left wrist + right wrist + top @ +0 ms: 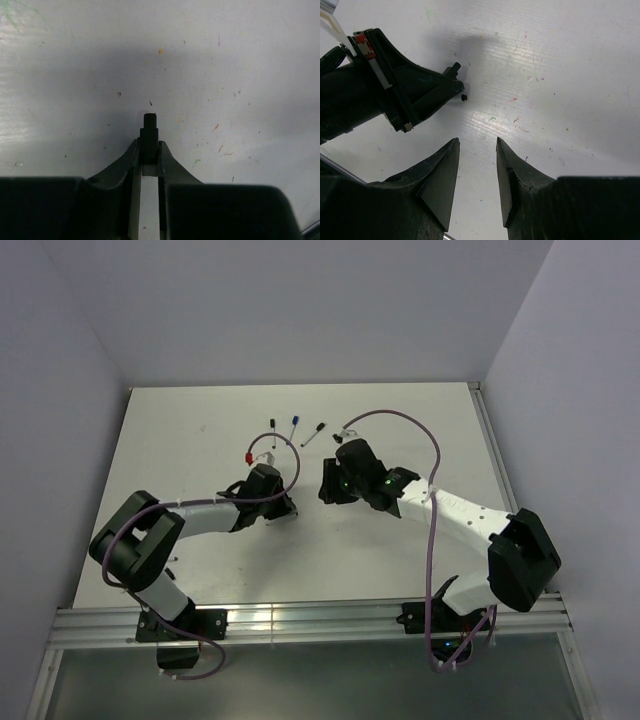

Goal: Insert the pens into the pen caps
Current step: Pick up the pen from the center of the board.

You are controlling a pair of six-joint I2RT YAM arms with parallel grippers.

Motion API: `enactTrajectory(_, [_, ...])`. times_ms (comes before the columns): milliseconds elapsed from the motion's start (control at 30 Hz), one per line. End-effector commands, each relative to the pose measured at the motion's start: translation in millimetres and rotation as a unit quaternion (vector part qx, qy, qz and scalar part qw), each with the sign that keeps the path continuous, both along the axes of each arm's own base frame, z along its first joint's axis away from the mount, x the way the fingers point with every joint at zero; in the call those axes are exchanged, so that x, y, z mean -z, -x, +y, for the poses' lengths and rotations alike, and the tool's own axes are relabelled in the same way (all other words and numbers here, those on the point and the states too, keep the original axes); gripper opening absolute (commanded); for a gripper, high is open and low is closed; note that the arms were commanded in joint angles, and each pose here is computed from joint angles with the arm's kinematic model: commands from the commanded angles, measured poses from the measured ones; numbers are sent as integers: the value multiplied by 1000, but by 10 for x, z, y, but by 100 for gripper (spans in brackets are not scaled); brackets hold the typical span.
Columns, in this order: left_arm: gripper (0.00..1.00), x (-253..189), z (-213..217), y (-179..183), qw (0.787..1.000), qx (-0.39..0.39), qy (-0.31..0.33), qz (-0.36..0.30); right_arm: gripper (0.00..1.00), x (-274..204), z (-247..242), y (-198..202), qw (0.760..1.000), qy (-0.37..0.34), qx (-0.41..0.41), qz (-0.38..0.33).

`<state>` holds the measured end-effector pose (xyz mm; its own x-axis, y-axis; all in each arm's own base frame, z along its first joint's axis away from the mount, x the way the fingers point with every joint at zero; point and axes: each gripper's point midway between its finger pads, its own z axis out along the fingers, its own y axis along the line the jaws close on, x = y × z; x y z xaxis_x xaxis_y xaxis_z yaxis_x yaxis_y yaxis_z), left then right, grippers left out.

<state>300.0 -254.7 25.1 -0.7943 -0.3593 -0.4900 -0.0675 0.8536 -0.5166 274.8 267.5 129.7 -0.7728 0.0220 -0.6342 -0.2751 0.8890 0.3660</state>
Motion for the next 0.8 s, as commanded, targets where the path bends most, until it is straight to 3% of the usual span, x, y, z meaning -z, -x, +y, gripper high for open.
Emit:
enactTrajectory(0, [0,-62,-32,147,999,43,-2,-3,43,-146,116,-91,999,-15,-26,-23])
enactTrajectory(133, [0,-109,32,177,999,34,-14,-7,44,-133,135,-110,998,-14,-50,-32])
enactTrajectory(333, [0,-479,498,132,992,-119,-19,-32,45,-145,265,-148,991,-15,-125,-56])
enactTrajectory(467, [0,-753,769,221,981,-190,-10,-39,46,32,329,-201,983,28,-166,-70])
enactTrajectory(767, [0,-285,993,617,959,-279,37,36,49,58,654,-500,962,90,-237,-103])
